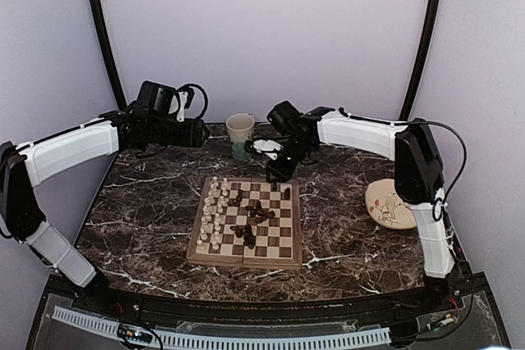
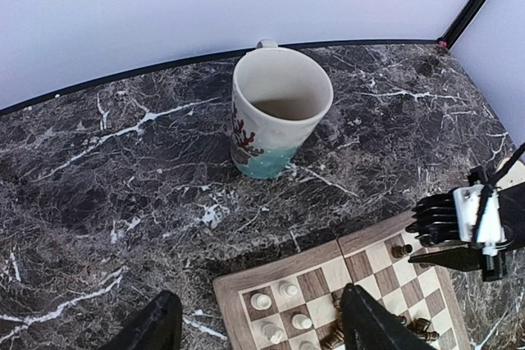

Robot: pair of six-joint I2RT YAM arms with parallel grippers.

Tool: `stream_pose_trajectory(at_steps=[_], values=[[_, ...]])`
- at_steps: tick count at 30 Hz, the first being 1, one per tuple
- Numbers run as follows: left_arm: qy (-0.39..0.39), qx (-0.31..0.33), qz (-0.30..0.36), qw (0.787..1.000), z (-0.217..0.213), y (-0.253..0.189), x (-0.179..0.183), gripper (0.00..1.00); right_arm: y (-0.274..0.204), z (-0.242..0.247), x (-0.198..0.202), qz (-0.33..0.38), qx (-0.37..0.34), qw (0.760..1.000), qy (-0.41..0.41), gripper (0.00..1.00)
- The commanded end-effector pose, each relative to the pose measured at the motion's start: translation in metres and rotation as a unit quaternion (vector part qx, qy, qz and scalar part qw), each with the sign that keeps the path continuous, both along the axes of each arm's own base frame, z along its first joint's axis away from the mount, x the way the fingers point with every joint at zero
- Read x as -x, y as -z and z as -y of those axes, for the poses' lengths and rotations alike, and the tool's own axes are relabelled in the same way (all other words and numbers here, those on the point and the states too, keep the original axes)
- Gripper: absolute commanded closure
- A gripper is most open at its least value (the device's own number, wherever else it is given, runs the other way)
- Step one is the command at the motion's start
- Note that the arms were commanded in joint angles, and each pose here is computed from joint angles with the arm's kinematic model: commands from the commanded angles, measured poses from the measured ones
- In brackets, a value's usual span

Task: Set up the chess pieces on the board
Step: Place the pawn at a7, then pick up the chess pile from the chessboard.

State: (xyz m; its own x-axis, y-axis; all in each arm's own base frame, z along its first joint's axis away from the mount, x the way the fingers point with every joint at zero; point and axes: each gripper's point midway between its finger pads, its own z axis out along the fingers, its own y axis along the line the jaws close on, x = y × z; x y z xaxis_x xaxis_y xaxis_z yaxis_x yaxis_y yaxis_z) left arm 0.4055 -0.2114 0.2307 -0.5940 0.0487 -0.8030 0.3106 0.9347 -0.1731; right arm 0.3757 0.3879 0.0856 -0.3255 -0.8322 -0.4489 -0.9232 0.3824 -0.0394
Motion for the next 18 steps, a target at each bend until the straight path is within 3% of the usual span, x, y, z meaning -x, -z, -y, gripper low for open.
stream_pose_trajectory(at_steps=[1, 10, 18], values=[[0.0, 0.005, -0.004, 1.0, -0.002, -0.016, 0.002, 0.32, -0.06, -0.017, 0.005, 0.034, -0.066, 0.995, -0.061, 0.69], [0.044, 0.061, -0.044, 0.996, 0.003, -0.008, 0.049, 0.42, -0.046, -0.053, 0.027, 0.014, -0.097, 0.985, -0.142, 0.72], [0.084, 0.087, -0.067, 0.99, -0.005, 0.01, 0.101, 0.43, -0.034, -0.074, 0.06, 0.057, -0.106, 0.945, -0.305, 0.58]])
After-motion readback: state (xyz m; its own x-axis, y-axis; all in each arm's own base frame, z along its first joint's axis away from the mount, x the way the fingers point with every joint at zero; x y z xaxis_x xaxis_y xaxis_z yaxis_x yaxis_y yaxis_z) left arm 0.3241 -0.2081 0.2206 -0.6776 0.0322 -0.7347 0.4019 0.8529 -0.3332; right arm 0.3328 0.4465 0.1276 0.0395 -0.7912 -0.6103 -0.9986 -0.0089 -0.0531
